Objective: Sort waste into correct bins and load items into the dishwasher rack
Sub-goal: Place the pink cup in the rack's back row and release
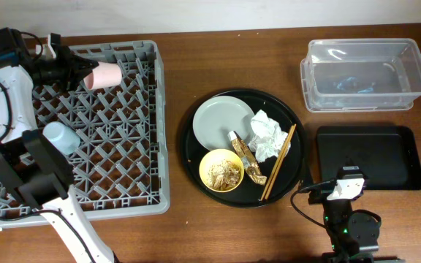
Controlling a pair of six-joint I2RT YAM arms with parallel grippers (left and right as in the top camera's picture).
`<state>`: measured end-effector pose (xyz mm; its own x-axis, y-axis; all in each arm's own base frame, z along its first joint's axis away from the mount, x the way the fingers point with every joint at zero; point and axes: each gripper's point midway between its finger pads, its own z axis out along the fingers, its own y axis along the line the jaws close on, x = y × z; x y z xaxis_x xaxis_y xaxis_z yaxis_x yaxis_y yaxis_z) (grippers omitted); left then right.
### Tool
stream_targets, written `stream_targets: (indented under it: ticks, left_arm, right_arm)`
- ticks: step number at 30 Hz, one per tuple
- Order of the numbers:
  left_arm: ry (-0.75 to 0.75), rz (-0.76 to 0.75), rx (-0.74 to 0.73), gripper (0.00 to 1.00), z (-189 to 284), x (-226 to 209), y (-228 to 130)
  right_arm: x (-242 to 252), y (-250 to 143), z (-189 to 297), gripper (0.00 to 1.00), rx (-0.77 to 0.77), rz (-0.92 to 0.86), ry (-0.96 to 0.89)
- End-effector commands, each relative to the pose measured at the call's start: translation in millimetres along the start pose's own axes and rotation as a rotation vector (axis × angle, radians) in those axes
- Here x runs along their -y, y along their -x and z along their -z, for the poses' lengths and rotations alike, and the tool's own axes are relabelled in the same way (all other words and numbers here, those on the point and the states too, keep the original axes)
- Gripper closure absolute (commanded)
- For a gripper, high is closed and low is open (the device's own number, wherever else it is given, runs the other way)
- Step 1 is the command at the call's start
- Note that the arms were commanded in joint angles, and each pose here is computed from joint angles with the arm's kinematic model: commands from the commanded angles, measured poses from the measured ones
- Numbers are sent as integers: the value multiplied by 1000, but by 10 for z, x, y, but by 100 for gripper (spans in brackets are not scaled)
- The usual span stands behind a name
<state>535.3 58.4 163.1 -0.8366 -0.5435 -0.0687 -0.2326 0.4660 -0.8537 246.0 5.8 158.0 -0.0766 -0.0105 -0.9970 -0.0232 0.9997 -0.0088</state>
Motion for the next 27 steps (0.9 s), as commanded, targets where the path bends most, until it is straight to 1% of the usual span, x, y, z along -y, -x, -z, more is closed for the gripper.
stream_targets:
  ticks: [1, 4, 6, 7, 8, 9, 10, 11, 12, 17, 19, 23, 25, 27]
  left_arm:
    - [-25, 57, -19, 100, 52, -160, -7]
    - [-6, 107, -8, 100, 183, -283, 6]
    - [49, 134, 8, 99, 247, -421, 20]
    - [101, 155, 21, 93, 299, -543, 26]
    - [144, 165, 28, 84, 344, -641, 22]
    - [196, 166, 34, 68, 400, -757, 14]
    - [228, 154, 37, 33, 438, -827, 11]
    - [254, 127, 35, 8, 473, -886, 4]
    - [260, 113, 33, 4, 488, -903, 2]
    - [267, 107, 46, 1, 579, -962, 28]
    - [313, 118, 59, 1, 654, -1048, 33]
    - [471, 118, 103, 1, 889, -1222, 58]
    - [515, 108, 135, 1, 1036, -1194, 84]
    - [512, 88, 166, 1, 1147, -1067, 107]
  right_arm:
    - [25, -28, -1, 1, -4, 6, -12]
    - [25, -28, -1, 1, -4, 6, -12]
    - [25, -28, -1, 1, -4, 6, -12]
    - [25, -28, -1, 1, -4, 6, -12]
    - [25, -28, -1, 1, -4, 6, -12]
    - [25, -28, -1, 1, -4, 6, -12]
    - [25, -28, -1, 1, -4, 6, -12]
    - [25, -28, -1, 1, -4, 6, -12]
    - [25, -28, -1, 1, -4, 6, -12]
    - [25, -28, -1, 1, -4, 6, -12]
    - [25, -28, -1, 1, -4, 6, -12]
    - [25, -28, -1, 1, -4, 6, -12]
    - [25, -28, -1, 1, -4, 6, -12]
    - [25, -28, -1, 1, -4, 6, -12]
